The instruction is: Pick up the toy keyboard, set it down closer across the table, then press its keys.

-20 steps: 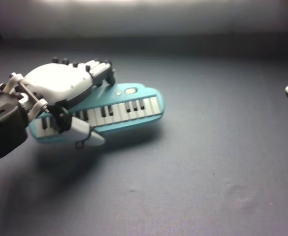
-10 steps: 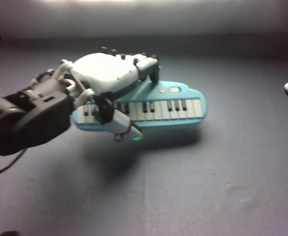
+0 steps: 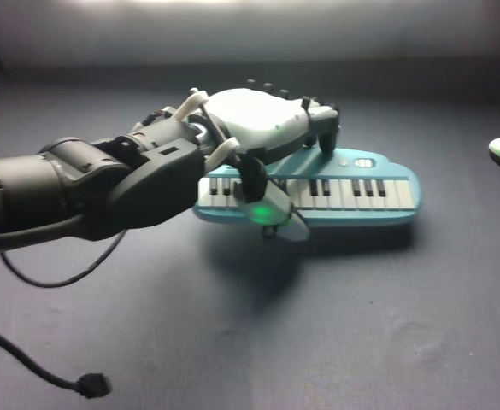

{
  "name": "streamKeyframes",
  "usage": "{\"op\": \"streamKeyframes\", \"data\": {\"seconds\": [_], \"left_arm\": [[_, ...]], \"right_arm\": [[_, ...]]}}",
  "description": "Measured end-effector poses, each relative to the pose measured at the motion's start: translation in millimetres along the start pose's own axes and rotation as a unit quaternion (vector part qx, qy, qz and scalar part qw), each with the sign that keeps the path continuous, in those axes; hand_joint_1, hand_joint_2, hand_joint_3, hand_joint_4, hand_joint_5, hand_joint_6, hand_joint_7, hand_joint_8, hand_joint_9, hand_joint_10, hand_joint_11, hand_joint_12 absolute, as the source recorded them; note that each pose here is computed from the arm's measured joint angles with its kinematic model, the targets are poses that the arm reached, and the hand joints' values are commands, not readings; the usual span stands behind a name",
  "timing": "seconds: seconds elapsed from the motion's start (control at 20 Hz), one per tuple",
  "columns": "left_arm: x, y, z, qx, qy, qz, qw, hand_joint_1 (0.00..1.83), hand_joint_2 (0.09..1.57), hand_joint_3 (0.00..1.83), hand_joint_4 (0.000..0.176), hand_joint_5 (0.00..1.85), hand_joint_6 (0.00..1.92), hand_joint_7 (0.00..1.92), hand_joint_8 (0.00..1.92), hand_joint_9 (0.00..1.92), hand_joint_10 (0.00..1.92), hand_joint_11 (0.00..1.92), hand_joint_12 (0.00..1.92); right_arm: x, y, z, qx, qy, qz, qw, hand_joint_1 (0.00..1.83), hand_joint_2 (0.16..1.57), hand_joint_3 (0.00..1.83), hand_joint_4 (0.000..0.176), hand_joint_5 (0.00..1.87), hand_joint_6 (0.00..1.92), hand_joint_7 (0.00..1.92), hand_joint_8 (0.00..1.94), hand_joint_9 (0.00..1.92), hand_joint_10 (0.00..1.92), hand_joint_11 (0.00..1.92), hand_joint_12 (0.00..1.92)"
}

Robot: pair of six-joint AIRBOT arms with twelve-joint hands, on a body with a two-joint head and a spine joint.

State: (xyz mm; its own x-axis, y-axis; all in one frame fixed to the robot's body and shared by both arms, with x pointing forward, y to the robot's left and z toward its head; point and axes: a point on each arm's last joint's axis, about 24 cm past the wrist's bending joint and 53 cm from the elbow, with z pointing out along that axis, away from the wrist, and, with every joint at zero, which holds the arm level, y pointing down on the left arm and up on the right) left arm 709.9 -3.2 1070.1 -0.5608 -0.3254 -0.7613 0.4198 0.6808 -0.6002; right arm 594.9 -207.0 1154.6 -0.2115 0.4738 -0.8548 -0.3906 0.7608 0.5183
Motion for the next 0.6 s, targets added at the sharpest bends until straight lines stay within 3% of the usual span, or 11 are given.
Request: {"op": "streamKeyframes", "data": {"seconds": [0.05, 0.1, 0.15, 0.2, 0.25, 0.3, 0.35, 0.4, 0.45, 0.55, 0.6], "left_arm": [[2.4, -2.0, 4, 0.003, 0.001, -0.010, 0.9999, 1.71, 1.13, 0.00, 0.008, 0.12, 1.05, 0.09, 1.08, 0.45, 1.55, 0.70, 1.62], [4.5, -4.1, 7, 0.006, 0.004, -0.020, 0.9998, 1.63, 1.20, 0.01, 0.015, 0.12, 1.06, 0.10, 1.02, 0.56, 1.60, 0.65, 1.63], [5.7, -4.7, 9, 0.007, 0.005, -0.024, 0.9997, 1.47, 1.14, 0.00, 0.046, 0.08, 1.23, 0.13, 1.00, 0.40, 1.46, 0.57, 1.64], [8.8, -6.1, 11, 0.008, 0.008, -0.030, 0.9995, 1.41, 1.12, 0.00, 0.047, 0.05, 1.31, 0.12, 1.08, 0.35, 1.47, 0.54, 1.67], [9.7, -5.7, 13, 0.008, 0.009, -0.034, 0.9993, 1.36, 1.12, 0.00, 0.022, 0.04, 1.28, 0.11, 1.10, 0.29, 1.42, 0.43, 1.67], [11.4, -6.4, 14, 0.008, 0.011, -0.033, 0.9994, 1.26, 1.12, 0.00, 0.000, 0.08, 0.91, 0.12, 0.80, 0.25, 1.15, 0.30, 1.58], [13.0, -6.8, 14, 0.008, 0.014, -0.032, 0.9994, 1.16, 1.12, 0.00, 0.000, 0.10, 0.61, 0.17, 0.44, 0.23, 0.83, 0.20, 1.49], [14.2, -7.5, 14, 0.008, 0.015, -0.032, 0.9993, 1.03, 1.10, 0.00, 0.017, 0.06, 0.25, 0.12, 0.16, 0.14, 0.49, 0.04, 1.41], [14.5, -7.5, 14, 0.008, 0.016, -0.032, 0.9993, 0.89, 1.04, 0.00, 0.069, 0.01, 0.05, 0.02, 0.03, 0.03, 0.10, 0.01, 1.05], [13.8, -8.3, 14, 0.011, 0.015, -0.040, 0.9990, 0.69, 0.95, 0.00, 0.127, 0.00, 0.00, 0.00, 0.00, 0.00, 0.00, 0.00, 0.10], [12.0, -9.1, 14, 0.016, 0.014, -0.049, 0.9986, 0.60, 0.92, 0.00, 0.150, 0.00, 0.00, 0.00, 0.00, 0.00, 0.00, 0.00, 0.02]], "right_arm": [[0, 0.1, 0, 0.000, 0.000, 0.000, 1.0000, 0.24, 1.32, 0.00, 0.049, 0.00, 0.00, 0.00, 0.00, 0.00, 0.00, 0.00, 0.00], [-1, 0.4, 0, -0.001, -0.001, 0.000, 1.0000, 0.25, 1.31, 0.00, 0.042, 0.00, 0.00, 0.00, 0.00, 0.00, 0.00, 0.00, 0.00], [-2, 0.1, 0, -0.001, -0.002, 0.001, 1.0000, 0.25, 1.31, 0.00, 0.047, 0.00, 0.00, 0.00, 0.00, 0.00, 0.00, 0.00, 0.00], [-3, -0.1, 0, 0.000, -0.004, 0.000, 1.0000, 0.27, 1.31, 0.00, 0.044, 0.00, 0.00, 0.00, 0.00, 0.00, 0.00, 0.00, 0.00], [-4, 0.0, 0, -0.001, -0.004, 0.000, 1.0000, 0.26, 1.32, 0.00, 0.046, 0.00, 0.00, 0.00, 0.00, 0.00, 0.00, 0.00, 0.00], [-4, 0.8, 0, -0.002, -0.005, 0.001, 1.0000, 0.24, 1.32, 0.00, 0.047, 0.00, 0.00, 0.00, 0.00, 0.00, 0.00, 0.00, 0.00], [-4, 1.6, 0, -0.004, -0.004, 0.000, 1.0000, 0.24, 1.33, 0.01, 0.040, 0.00, 0.00, 0.00, 0.00, 0.00, 0.00, 0.00, 0.00], [-4, 2.0, 0, -0.005, -0.004, 0.000, 1.0000, 0.23, 1.32, 0.00, 0.041, 0.00, 0.00, 0.00, 0.00, 0.00, 0.00, 0.00, 0.00], [-4, 2.3, 0, -0.005, -0.005, 0.000, 1.0000, 0.23, 1.33, 0.00, 0.041, 0.00, 0.00, 0.00, 0.00, 0.00, 0.00, 0.00, 0.00], [-4, 1.6, 0, -0.004, -0.005, 0.001, 1.0000, 0.20, 1.32, 0.00, 0.040, 0.00, 0.00, 0.00, 0.00, 0.00, 0.00, 0.00, 0.00], [-4, 2.2, 0, -0.005, -0.005, 0.000, 1.0000, 0.17, 1.30, 0.00, 0.050, 0.00, 0.00, 0.00, 0.00, 0.00, 0.00, 0.00, 0.00]]}}
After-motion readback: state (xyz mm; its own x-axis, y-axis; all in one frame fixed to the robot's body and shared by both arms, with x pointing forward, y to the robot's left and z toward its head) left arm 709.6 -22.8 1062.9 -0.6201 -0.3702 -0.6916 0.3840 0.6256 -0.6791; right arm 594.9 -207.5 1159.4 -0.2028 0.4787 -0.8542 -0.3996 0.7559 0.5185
